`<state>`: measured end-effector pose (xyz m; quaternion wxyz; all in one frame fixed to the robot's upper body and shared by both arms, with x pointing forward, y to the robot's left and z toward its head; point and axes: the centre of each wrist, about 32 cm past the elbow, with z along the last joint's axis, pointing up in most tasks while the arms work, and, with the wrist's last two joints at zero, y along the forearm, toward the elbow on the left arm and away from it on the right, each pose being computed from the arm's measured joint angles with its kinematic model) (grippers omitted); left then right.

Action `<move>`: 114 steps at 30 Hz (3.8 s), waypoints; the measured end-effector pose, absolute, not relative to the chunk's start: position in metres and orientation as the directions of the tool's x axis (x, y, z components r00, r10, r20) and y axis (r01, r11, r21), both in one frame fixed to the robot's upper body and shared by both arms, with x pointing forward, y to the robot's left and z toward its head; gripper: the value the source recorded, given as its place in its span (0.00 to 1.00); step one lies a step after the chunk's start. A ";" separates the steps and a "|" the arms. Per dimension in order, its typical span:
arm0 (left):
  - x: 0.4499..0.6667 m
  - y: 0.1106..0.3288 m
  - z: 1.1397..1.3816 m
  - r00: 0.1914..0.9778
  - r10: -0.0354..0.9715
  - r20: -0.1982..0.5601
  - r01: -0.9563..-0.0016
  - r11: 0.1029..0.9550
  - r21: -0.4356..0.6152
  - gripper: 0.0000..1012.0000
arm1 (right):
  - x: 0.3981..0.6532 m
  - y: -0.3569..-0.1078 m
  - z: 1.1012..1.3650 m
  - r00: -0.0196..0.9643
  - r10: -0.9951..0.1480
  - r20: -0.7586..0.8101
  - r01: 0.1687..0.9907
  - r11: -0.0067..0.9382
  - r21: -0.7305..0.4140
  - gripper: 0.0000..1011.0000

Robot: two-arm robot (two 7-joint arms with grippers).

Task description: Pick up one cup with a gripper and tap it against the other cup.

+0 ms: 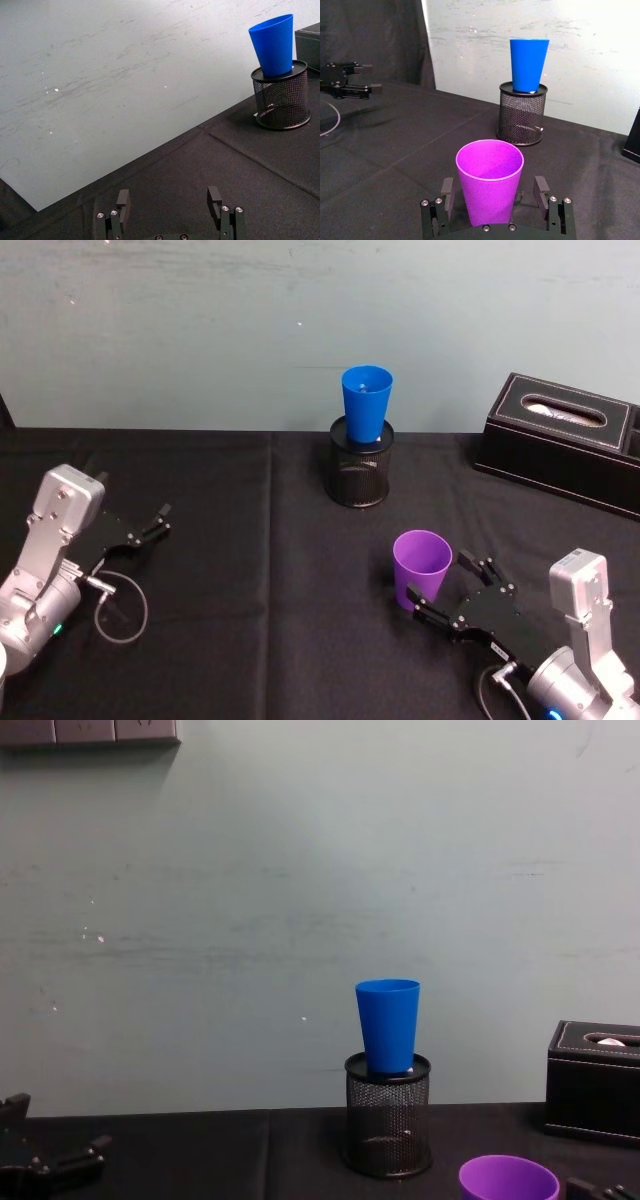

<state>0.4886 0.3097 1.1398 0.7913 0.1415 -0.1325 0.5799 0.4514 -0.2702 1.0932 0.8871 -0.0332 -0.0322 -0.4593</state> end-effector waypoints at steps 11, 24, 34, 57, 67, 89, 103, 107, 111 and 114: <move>0.489 0.310 1.140 0.292 0.880 0.374 -0.955 0.287 0.070 1.00 | 0.458 -0.267 1.091 0.584 -0.808 0.080 0.811 0.585 -0.022 0.99; 0.489 0.310 1.140 0.292 0.880 0.374 -0.955 0.287 0.070 1.00 | 0.472 -0.262 1.090 0.592 -0.802 0.083 0.805 0.592 -0.021 0.99; 0.489 0.310 1.140 0.292 0.880 0.374 -0.955 0.287 0.070 1.00 | 0.478 -0.259 1.089 0.598 -0.796 0.091 0.800 0.599 -0.023 0.99; 0.489 0.310 1.140 0.292 0.880 0.374 -0.955 0.287 0.070 1.00 | 0.482 -0.258 1.088 0.601 -0.793 0.098 0.798 0.602 -0.021 0.99; 0.489 0.310 1.140 0.292 0.880 0.374 -0.955 0.287 0.070 1.00 | 0.481 -0.258 1.088 0.601 -0.794 0.099 0.798 0.602 -0.021 0.84; 0.489 0.310 1.140 0.292 0.880 0.374 -0.955 0.287 0.070 1.00 | 0.481 -0.258 1.088 0.600 -0.794 0.098 0.799 0.601 -0.020 0.73; 0.489 0.310 1.140 0.292 0.880 0.374 -0.955 0.287 0.070 1.00 | 0.481 -0.258 1.088 0.600 -0.794 0.098 0.799 0.601 -0.020 0.73; 0.489 0.310 1.140 0.292 0.880 0.374 -0.955 0.287 0.070 1.00 | 0.481 -0.258 1.088 0.600 -0.794 0.098 0.799 0.601 -0.020 0.73; 0.489 0.310 1.140 0.292 0.880 0.374 -0.955 0.287 0.070 1.00 | 0.481 -0.258 1.088 0.600 -0.794 0.098 0.799 0.601 -0.020 0.73; 0.489 0.310 1.140 0.292 0.880 0.374 -0.955 0.287 0.070 1.00 | 0.481 -0.258 1.088 0.600 -0.794 0.098 0.799 0.601 -0.020 0.73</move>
